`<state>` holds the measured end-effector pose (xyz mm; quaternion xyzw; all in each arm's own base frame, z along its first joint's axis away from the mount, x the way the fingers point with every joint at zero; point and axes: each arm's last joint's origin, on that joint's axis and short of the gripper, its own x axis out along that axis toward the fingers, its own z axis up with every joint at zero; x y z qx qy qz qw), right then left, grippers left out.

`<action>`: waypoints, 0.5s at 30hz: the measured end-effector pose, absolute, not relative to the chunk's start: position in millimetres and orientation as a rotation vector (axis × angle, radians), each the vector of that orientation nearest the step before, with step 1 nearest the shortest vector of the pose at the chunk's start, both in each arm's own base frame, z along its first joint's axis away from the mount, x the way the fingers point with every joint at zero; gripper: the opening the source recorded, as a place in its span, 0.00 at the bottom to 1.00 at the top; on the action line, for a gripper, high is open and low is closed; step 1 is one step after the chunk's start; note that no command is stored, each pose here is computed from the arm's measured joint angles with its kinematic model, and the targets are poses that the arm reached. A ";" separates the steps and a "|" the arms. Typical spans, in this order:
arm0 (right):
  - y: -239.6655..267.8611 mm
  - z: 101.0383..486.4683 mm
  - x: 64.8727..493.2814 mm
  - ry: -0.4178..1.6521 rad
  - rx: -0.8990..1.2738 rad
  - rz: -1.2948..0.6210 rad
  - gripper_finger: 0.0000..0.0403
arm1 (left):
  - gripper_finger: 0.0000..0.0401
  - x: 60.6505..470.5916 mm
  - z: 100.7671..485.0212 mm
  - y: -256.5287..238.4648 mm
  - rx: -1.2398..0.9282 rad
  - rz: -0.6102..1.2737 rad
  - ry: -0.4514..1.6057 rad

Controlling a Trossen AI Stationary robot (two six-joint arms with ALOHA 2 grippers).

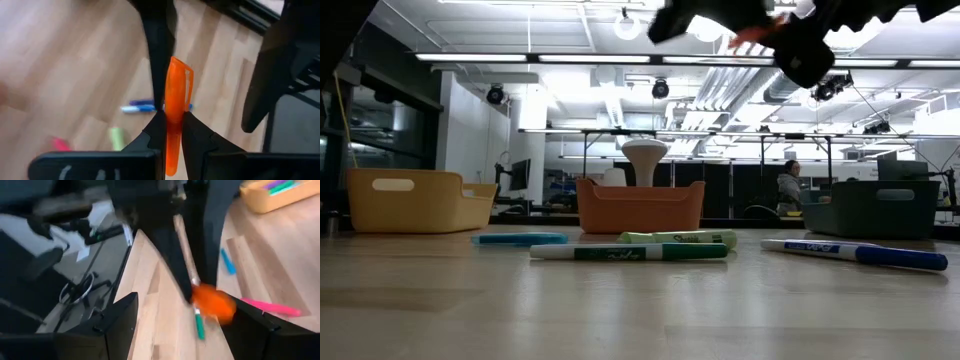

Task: Pick & Place Markers
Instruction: Put the orange pen into the blue bin

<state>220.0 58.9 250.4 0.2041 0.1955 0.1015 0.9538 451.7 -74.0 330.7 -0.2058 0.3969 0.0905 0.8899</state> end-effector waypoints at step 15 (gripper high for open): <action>33.2 286.9 200.1 0.178 0.369 0.159 0.63 | 0.07 450.7 359.3 -57.1 -0.360 0.209 0.741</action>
